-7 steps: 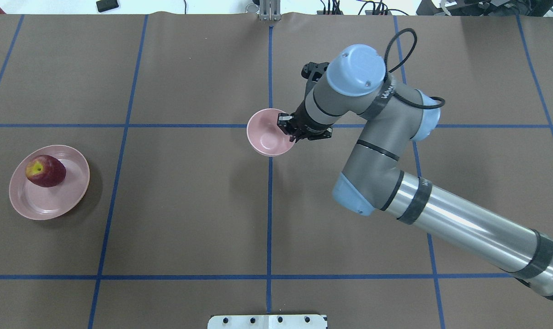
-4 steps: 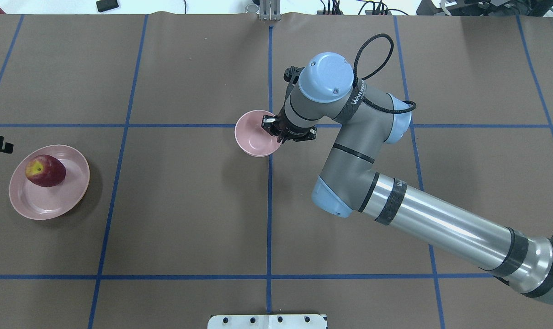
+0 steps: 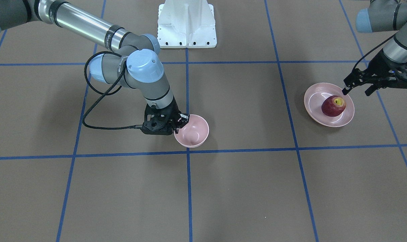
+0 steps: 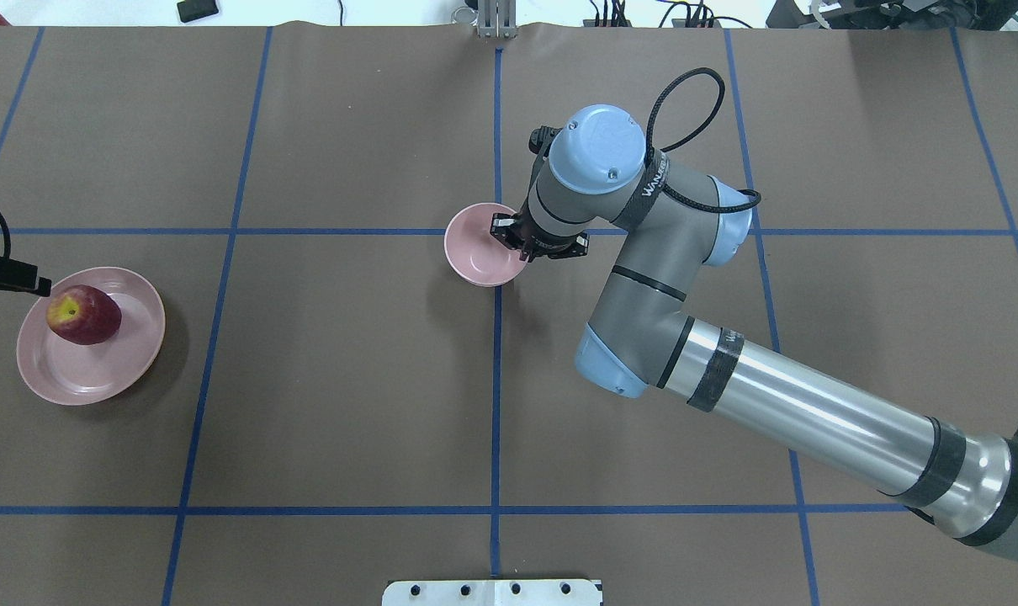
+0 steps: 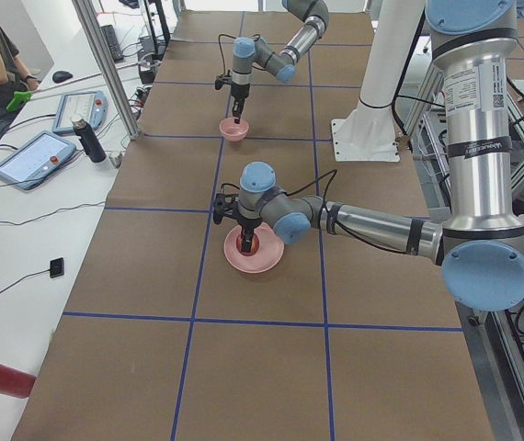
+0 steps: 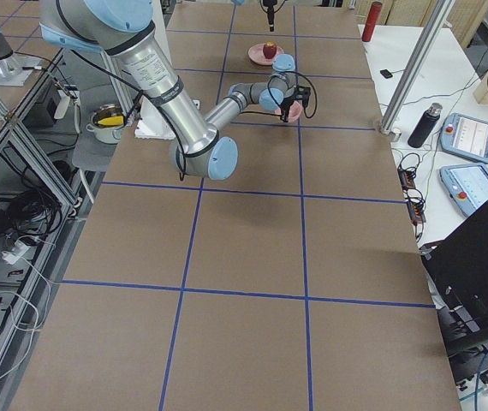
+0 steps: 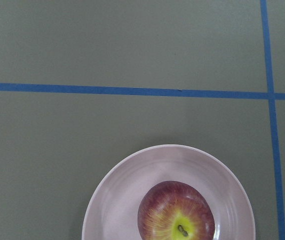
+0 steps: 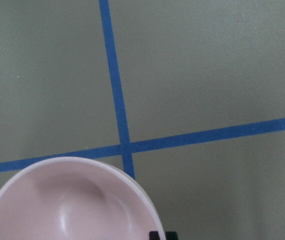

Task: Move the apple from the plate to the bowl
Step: 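Release the bowl and withdraw the right gripper while the left gripper grasps the red apple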

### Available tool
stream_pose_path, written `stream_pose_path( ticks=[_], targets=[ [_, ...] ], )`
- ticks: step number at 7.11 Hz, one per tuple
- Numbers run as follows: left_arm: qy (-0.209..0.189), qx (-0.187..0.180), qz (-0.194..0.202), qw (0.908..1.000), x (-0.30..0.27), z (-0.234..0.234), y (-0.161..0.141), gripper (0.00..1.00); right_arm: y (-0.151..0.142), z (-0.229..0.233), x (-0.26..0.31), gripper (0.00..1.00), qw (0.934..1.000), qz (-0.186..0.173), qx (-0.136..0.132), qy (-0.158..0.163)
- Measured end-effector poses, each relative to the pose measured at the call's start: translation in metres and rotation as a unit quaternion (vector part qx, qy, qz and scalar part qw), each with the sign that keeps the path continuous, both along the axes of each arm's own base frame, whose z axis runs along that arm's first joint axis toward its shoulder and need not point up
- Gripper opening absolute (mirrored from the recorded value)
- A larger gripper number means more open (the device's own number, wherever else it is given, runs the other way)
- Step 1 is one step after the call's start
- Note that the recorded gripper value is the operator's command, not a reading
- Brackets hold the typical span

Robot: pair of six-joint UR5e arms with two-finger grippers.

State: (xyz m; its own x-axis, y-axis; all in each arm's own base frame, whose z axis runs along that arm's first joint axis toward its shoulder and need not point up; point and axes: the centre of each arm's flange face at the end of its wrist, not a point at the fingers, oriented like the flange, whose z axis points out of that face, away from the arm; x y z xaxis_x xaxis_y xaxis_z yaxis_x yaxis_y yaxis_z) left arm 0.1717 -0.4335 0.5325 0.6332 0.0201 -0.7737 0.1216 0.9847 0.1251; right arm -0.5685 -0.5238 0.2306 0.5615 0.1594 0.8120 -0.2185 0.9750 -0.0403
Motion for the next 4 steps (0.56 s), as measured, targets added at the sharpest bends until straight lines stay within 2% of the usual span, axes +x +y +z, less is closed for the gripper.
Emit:
stream_pose_path(
  ticks=[1,4],
  targets=[
    [-0.009,0.001,0.004,1.0000,0.012,0.003,0.002,0.98,-0.001,0.003,0.000,0.99,1.0000,0.004,0.002,0.001],
    [-0.011,-0.009,0.013,0.9998,0.039,0.002,0.009,0.98,-0.008,-0.001,0.018,1.00,0.9999,0.008,0.001,-0.010]
  ],
)
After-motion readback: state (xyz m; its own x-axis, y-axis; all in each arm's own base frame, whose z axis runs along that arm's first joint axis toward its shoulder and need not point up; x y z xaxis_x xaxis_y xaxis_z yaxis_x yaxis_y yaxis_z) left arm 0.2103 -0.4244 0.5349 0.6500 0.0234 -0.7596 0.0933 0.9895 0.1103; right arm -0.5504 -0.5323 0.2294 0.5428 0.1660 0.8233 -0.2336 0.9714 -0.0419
